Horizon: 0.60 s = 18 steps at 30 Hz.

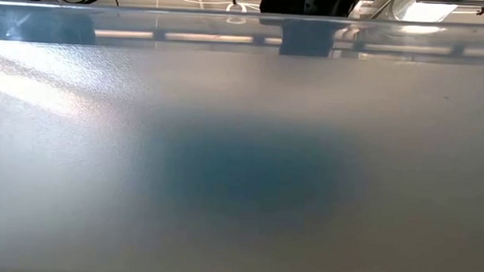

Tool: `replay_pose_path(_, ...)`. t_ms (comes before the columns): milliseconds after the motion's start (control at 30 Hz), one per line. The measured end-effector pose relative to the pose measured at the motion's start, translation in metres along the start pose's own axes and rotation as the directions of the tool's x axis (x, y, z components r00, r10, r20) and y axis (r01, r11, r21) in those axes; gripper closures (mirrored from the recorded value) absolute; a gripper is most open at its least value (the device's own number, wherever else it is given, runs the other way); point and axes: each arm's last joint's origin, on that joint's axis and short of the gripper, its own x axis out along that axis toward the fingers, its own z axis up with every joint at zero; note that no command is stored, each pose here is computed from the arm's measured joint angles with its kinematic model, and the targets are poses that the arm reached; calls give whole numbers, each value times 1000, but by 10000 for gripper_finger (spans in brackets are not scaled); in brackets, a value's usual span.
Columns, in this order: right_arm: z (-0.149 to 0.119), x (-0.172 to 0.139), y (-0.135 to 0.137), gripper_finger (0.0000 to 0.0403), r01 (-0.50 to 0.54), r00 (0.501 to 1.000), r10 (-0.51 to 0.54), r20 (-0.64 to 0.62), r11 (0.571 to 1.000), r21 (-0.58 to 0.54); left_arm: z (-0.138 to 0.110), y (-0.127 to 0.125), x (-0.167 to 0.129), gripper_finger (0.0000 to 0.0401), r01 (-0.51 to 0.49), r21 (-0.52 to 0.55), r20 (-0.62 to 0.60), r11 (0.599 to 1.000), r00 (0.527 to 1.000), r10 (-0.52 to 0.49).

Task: Pick & Place Toothbrushes
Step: Put the orange toothbrush into the transparent bin

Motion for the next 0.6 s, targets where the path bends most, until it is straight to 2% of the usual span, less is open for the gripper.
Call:
replay_pose_path(133, 0, 0, 0, 341, -1, 1000, 1, 3, 1000, 17, 0, 0, 0, 395, 0, 0, 0, 1000, 1000, 0)
replay_pose_path(367, -2, 0, 3, 341, 10, 1000, -8, -10, 984, 177, 0, 0, 0, 395, 0, 0, 0, 1000, 1000, 0)
replay_pose_path(600, -8, 0, 15, 341, 36, 999, -32, -32, 986, 165, 0, 0, 0, 395, 0, 1, 0, 1000, 1000, 0)
